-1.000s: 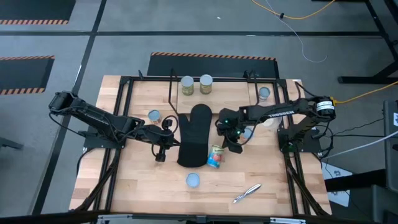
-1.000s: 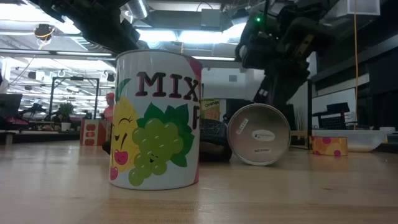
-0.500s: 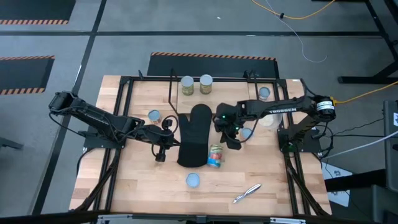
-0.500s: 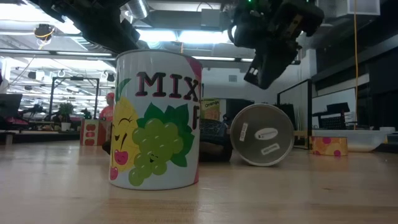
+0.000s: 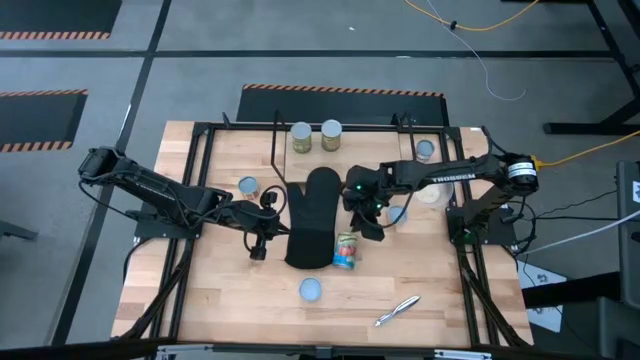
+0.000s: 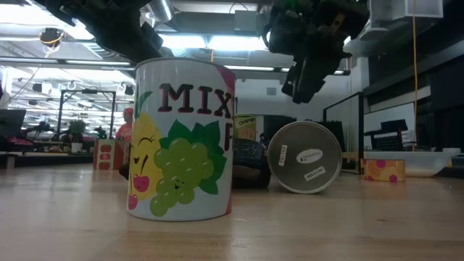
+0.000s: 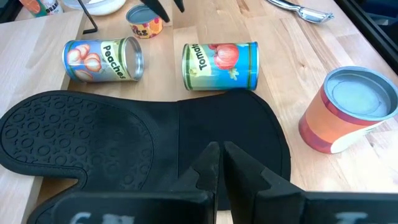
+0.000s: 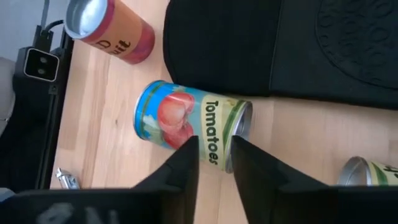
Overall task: Pick and place cans onto a shelf
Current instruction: Put the large canned tomatoes on the shelf
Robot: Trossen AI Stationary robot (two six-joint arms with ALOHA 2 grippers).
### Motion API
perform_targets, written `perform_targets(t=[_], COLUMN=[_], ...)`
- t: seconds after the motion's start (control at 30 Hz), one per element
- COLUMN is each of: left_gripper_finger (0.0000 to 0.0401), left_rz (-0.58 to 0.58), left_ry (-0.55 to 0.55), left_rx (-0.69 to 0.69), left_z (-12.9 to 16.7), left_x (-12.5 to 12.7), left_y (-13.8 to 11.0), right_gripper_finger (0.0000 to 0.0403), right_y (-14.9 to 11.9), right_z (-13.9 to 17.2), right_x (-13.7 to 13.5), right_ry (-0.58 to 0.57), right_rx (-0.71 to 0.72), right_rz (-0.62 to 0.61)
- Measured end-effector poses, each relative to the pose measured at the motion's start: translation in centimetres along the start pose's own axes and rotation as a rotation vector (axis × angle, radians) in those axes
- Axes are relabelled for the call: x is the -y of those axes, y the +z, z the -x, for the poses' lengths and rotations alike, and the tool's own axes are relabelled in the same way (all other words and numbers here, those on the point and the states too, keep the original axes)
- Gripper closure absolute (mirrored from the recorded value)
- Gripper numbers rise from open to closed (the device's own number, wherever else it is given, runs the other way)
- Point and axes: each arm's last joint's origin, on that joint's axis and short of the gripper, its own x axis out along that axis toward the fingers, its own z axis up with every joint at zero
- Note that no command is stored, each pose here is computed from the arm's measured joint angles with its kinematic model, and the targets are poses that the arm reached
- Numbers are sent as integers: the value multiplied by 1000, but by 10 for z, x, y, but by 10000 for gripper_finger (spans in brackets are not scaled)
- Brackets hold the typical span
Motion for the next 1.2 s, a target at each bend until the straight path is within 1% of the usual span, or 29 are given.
perform_targets(t=[0.13,0.23,0.47,0.63,0.83,0.93,1.07,1.2], left_gripper_finger=[387,387,387,387,387,387,387,387], left_rz=[0,0,0,-1,-1,-1,-1,-1], left_ry=[0,0,0,0,0,0,0,0], left_rx=[0,-1,-3,-3,-3,-3,-4,-4], left_z=[0,0,0,0,0,0,0,0], left_x=[0,0,0,0,0,0,0,0], left_y=[0,0,0,0,0,0,0,0], right_gripper_finger=[266,253,250,250,250,250,250,250], right_y=[-1,-2,-5,-5,-7,-8,-11,-12], right_z=[-12,-23,-39,-39,-46,-54,-63,-66], right_x=[6,11,19,17,22,25,28,29], right_ry=[1,15,17,78,36,43,92,97], right_rx=[-29,-56,-104,-103,-125,-142,-170,-172], right_rz=[-33,-49,-69,-73,-85,-94,-108,-106])
